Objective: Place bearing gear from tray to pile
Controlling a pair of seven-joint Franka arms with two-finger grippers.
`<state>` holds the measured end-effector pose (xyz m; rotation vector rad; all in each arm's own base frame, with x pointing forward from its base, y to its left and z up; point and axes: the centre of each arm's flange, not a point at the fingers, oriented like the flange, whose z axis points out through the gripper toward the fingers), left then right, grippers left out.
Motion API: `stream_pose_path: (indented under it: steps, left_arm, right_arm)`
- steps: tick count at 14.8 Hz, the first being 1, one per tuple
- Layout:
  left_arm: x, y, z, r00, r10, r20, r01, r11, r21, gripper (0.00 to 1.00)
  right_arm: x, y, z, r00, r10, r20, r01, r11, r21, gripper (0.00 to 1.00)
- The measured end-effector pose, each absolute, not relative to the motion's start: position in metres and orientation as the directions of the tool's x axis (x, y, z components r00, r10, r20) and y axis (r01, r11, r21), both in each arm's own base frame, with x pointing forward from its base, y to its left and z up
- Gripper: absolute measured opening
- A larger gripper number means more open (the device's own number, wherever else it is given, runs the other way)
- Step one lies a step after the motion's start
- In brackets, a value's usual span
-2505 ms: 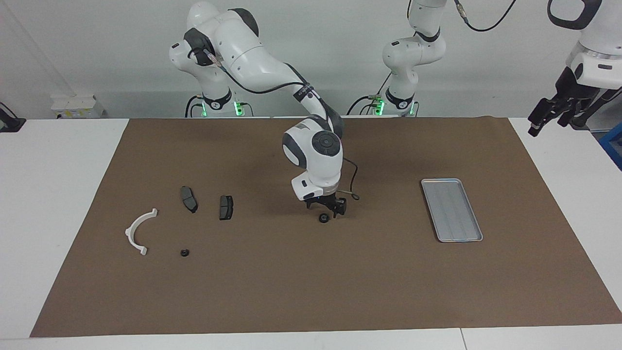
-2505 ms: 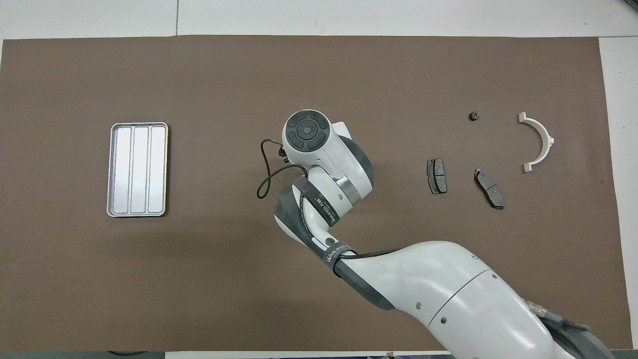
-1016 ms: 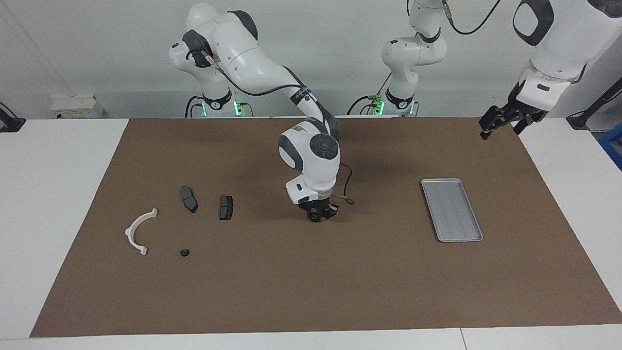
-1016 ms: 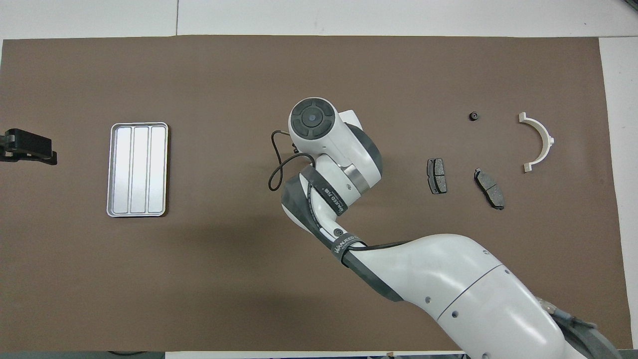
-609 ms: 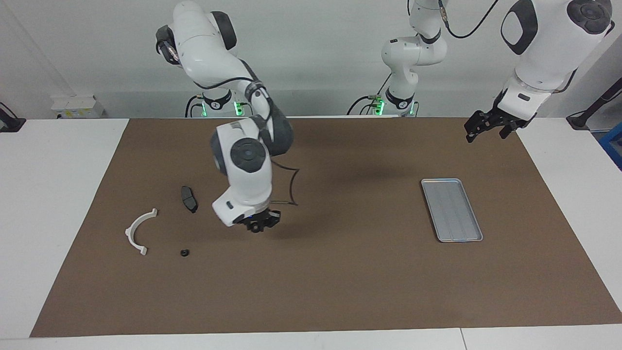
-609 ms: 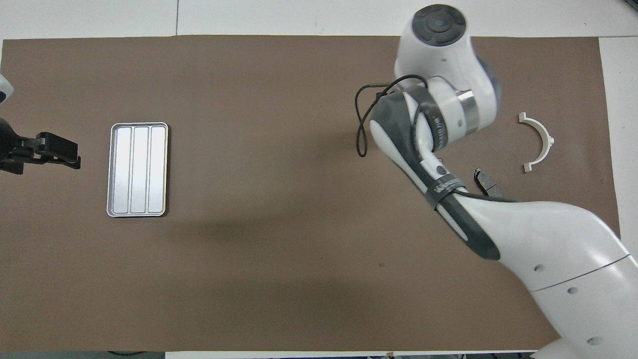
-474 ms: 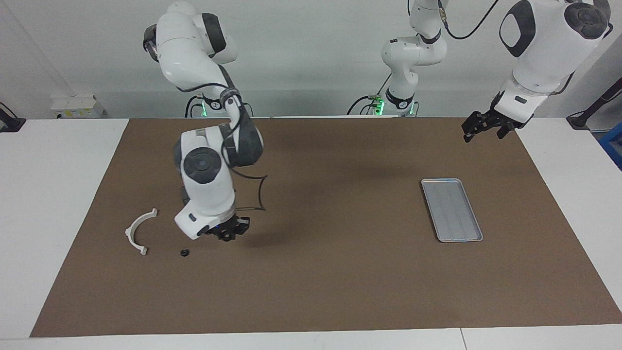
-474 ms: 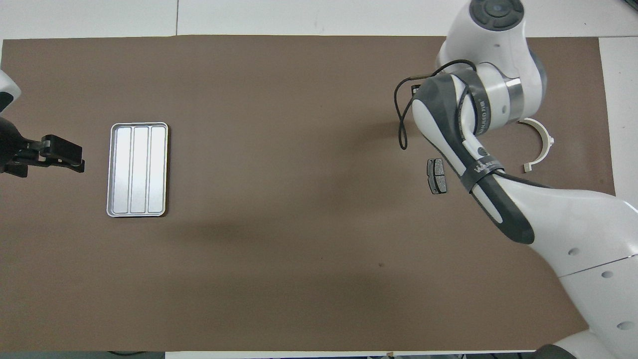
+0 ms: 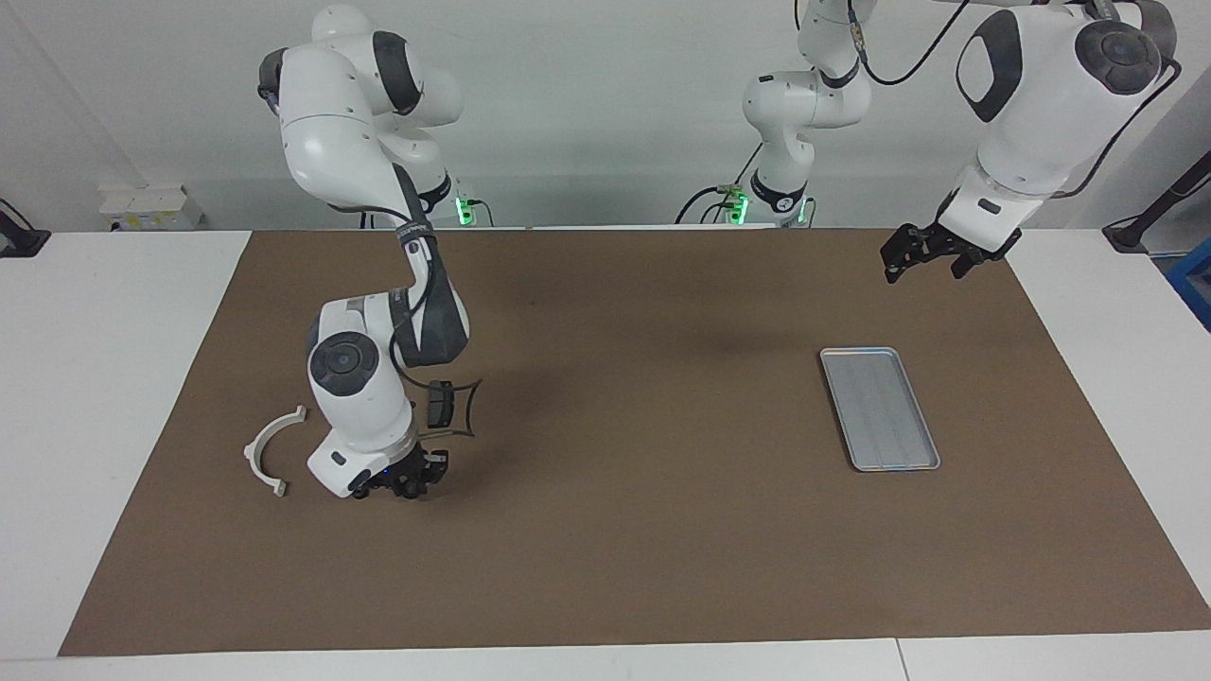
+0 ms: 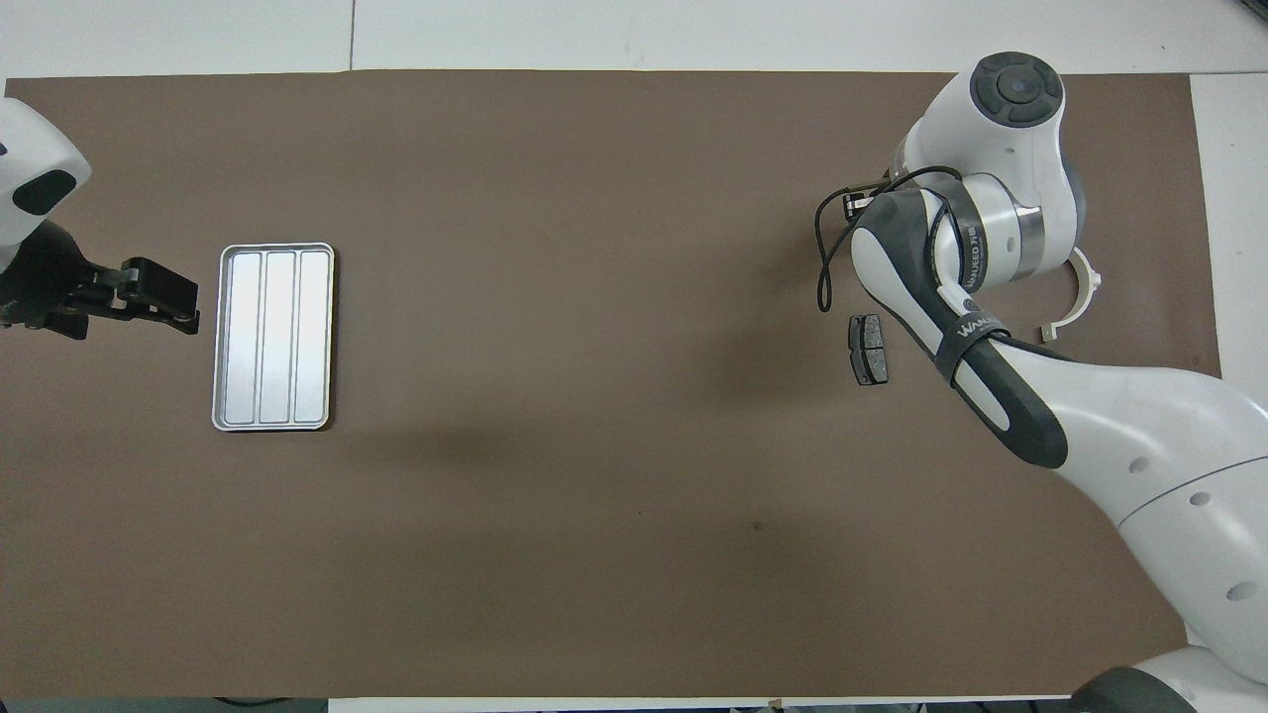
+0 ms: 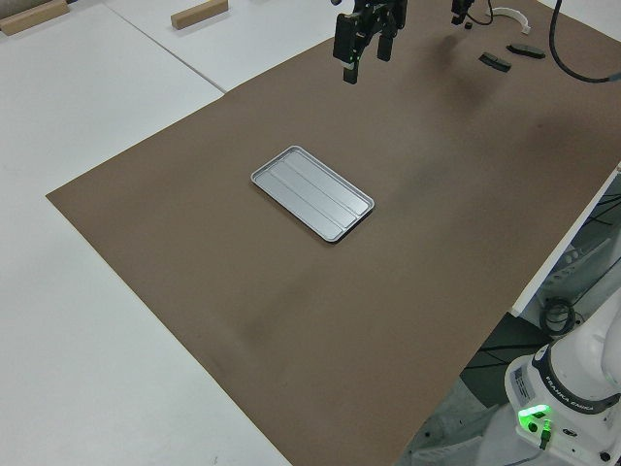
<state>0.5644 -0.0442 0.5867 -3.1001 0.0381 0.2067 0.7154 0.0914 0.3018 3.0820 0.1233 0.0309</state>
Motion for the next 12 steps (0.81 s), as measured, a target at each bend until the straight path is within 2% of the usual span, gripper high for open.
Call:
stream_pose_path:
  steps: [5,6,9,11,12]
  left_arm:
    - [0.565,-0.044,0.585,0.990,-0.022,-0.137,-0.026,-0.999,-0.033,1.00]
    - [0.565,-0.044,0.584,0.990,-0.022,-0.138,-0.027,-0.999,-0.033,1.00]
    - [0.565,-0.044,0.581,0.989,-0.022,-0.144,-0.027,-0.999,-0.033,1.00]
    - [0.564,-0.044,0.577,0.989,-0.022,-0.149,-0.027,-0.999,-0.034,1.00]
    - [0.565,-0.044,0.576,0.988,-0.021,-0.150,-0.027,-0.999,-0.034,1.00]
  right_arm:
    - [0.713,0.090,0.292,0.996,0.081,0.026,0.079,-0.995,0.054,0.35]
    - [0.712,0.090,0.292,0.997,0.079,0.025,0.078,-0.995,0.054,0.40]
    - [0.713,0.090,0.293,0.997,0.078,0.027,0.077,-0.996,0.054,0.74]
    - [0.713,0.090,0.293,0.997,0.079,0.027,0.077,-0.996,0.054,0.94]
    - [0.713,0.090,0.294,0.997,0.079,0.028,0.077,-0.996,0.054,1.00]
